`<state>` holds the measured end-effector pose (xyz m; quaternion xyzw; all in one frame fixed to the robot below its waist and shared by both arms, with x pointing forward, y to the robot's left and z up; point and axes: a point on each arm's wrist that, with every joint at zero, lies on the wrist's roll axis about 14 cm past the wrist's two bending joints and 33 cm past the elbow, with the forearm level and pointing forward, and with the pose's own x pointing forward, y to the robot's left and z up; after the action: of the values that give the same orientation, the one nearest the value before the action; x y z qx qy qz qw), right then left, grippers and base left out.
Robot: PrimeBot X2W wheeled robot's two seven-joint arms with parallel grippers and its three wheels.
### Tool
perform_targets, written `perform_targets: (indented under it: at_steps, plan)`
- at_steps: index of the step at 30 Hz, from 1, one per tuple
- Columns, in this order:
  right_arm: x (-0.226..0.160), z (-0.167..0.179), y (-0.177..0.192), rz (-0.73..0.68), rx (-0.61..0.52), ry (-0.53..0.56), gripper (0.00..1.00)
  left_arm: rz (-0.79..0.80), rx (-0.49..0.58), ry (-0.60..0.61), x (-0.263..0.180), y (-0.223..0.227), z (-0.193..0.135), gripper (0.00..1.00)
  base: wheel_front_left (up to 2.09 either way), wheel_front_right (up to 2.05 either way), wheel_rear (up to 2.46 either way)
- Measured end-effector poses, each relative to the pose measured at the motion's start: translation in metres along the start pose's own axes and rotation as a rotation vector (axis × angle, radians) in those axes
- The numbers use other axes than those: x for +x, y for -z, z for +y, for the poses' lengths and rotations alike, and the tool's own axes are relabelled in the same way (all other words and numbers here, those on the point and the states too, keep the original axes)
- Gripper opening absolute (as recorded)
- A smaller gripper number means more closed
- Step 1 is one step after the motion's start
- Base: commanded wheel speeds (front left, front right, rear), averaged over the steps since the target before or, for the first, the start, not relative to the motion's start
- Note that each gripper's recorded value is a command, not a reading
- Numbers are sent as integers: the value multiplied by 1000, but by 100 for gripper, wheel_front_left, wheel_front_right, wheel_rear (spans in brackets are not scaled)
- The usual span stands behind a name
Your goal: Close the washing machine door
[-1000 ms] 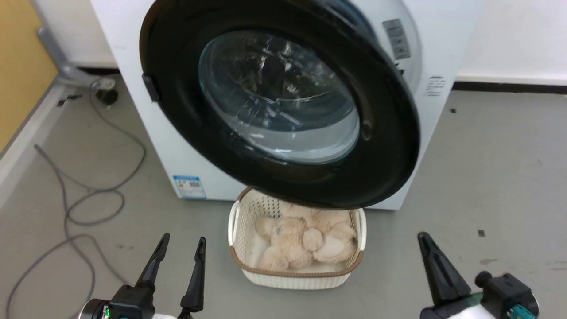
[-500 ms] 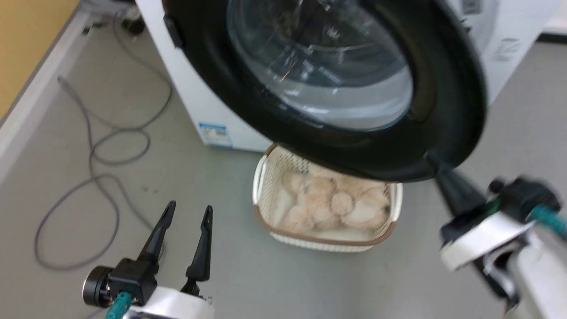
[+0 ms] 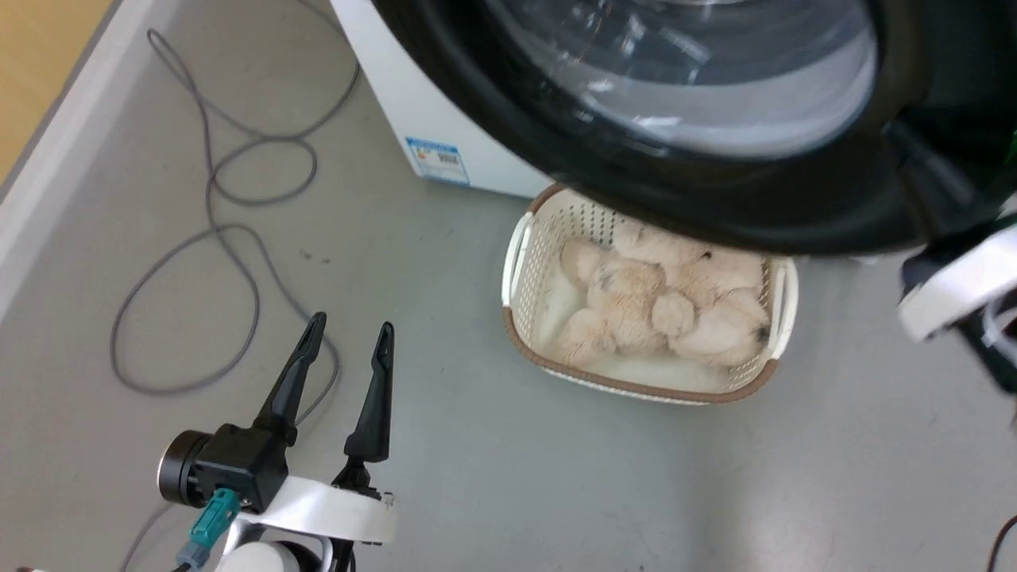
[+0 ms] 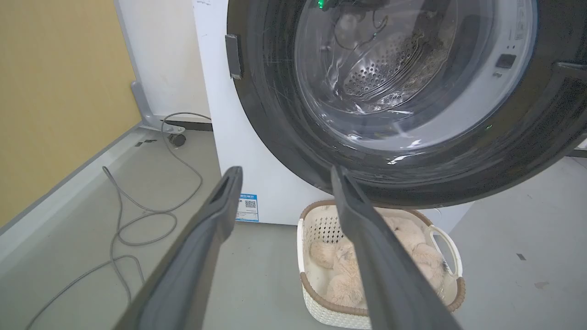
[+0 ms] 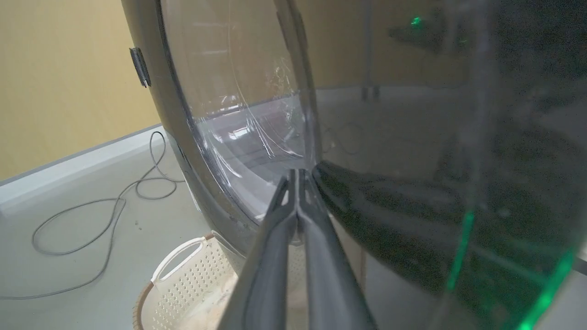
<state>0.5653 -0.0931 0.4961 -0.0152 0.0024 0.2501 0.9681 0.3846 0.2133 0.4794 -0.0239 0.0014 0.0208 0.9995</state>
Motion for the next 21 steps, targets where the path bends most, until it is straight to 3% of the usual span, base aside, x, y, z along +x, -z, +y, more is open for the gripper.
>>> perform_targets:
  at_steps: [14, 21]
  plan:
    - [47, -66, -4, 47, 23, 146, 0, 22, 3, -16, 9, 9, 5, 100, 0, 0, 0]
    - [54, -73, 2, 49, 95, 180, 0, 23, 1, -27, 10, 10, 7, 100, 0, 0, 0]
